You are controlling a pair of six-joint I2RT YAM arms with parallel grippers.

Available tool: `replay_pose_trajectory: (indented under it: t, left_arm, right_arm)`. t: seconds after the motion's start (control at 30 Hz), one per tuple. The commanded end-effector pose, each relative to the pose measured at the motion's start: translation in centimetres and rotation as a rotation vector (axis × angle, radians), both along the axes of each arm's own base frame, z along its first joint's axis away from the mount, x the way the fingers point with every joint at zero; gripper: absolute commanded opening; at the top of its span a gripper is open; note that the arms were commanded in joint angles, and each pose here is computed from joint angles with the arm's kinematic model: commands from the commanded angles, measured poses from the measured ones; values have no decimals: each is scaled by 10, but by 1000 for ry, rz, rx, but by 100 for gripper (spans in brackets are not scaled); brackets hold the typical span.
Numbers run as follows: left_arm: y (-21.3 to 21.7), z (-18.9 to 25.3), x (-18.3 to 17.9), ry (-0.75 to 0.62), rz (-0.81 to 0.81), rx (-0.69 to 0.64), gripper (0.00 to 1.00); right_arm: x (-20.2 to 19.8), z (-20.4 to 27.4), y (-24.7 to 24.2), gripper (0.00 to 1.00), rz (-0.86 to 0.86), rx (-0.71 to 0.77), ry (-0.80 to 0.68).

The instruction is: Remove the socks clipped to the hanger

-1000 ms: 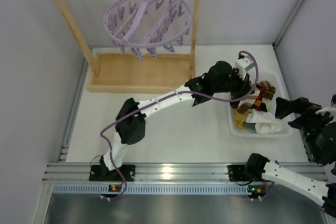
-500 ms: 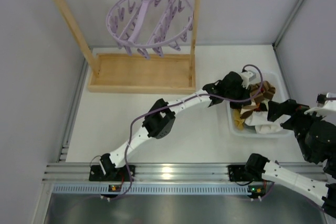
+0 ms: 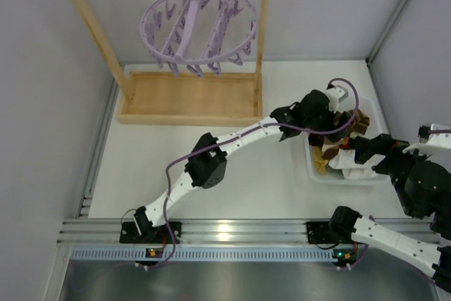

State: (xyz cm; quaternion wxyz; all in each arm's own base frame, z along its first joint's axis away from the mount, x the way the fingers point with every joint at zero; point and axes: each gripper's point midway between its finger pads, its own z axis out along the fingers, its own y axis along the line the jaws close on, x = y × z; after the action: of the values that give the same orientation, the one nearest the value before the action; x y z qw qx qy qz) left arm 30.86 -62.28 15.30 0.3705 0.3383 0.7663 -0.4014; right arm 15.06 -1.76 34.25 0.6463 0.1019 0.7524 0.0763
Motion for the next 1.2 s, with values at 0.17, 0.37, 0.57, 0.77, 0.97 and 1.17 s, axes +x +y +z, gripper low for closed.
replay_pose_trajectory:
  t: [0.17,0.37,0.57,0.77,0.97,1.17]
  left_arm:
    - [43,68,18,-171,220,72,93]
    - [108,71,17,-207,368,185,99]
    - [207,74,12,-217,583,274,99]
    - [323,61,6,-141,810,308,99]
    - [434,55,-15,-85,1006,360,99]
    - [534,59,-33,-48,1125,466,99]
  right_arm:
    - [2,8,4,99,-2,34,-15]
    - [4,14,9,99,28,16,-30]
    - [12,9,13,100,29,-66,-63]
    - [39,-15,49,100,34,-192,-12]
    - [72,-34,108,100,166,-222,47]
    - [104,-75,83,99,151,-140,188]
